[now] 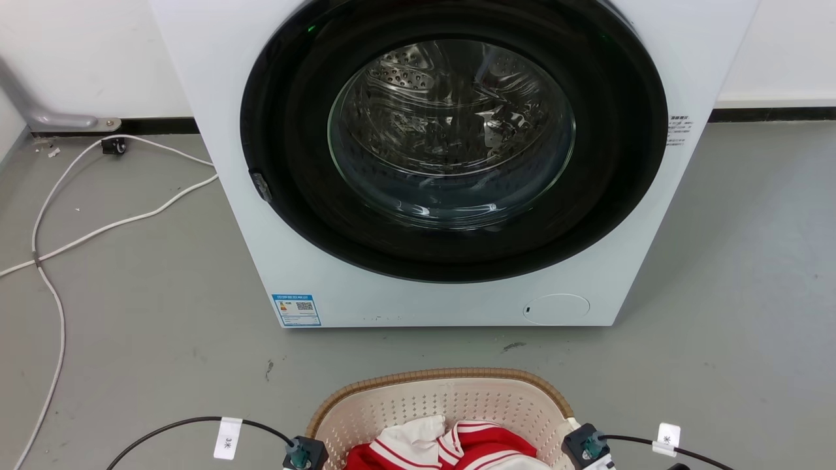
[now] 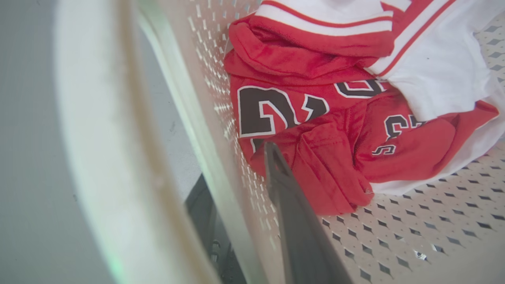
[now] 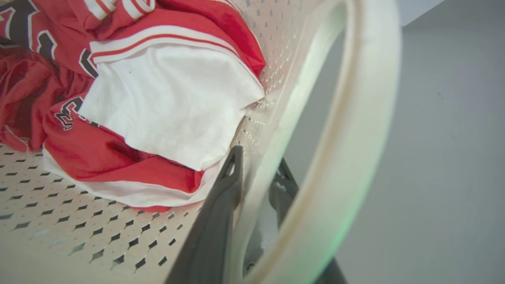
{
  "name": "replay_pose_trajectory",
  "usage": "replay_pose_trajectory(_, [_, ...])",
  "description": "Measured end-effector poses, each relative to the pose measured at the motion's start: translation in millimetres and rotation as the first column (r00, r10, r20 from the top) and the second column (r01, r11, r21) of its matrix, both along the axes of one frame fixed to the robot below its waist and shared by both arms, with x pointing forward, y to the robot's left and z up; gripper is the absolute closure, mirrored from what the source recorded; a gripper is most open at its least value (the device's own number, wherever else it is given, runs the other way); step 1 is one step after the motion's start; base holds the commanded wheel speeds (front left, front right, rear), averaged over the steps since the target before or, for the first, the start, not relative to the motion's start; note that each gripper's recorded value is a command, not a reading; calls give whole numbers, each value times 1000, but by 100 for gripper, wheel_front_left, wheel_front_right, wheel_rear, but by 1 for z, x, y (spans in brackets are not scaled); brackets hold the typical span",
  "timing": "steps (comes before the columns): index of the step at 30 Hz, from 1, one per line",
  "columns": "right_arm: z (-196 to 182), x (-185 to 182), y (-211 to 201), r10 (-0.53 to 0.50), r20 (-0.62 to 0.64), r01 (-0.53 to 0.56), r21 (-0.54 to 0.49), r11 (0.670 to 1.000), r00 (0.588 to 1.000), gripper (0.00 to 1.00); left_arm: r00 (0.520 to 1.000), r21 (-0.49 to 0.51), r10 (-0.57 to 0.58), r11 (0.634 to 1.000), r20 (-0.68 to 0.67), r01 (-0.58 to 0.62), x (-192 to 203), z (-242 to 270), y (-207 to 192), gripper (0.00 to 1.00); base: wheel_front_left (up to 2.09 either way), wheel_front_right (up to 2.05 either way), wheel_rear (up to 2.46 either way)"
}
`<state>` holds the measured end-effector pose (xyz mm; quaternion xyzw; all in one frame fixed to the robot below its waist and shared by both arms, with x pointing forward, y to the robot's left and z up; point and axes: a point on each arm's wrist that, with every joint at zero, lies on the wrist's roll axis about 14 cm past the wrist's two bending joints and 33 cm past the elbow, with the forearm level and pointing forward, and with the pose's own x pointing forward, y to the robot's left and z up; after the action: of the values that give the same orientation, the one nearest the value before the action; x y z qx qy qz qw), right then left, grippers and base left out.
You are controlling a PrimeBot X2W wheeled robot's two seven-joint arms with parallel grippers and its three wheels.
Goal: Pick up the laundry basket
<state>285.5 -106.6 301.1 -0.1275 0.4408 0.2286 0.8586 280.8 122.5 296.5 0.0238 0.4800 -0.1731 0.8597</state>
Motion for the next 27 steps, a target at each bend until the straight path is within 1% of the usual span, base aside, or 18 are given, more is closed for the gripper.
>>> replay_pose_trajectory(27, [-1, -2, -1, -3, -8, 3, 4, 1000, 1000, 100, 1000, -6, 2, 1000, 0, -2, -2, -1, -1, 100, 0, 0, 0])
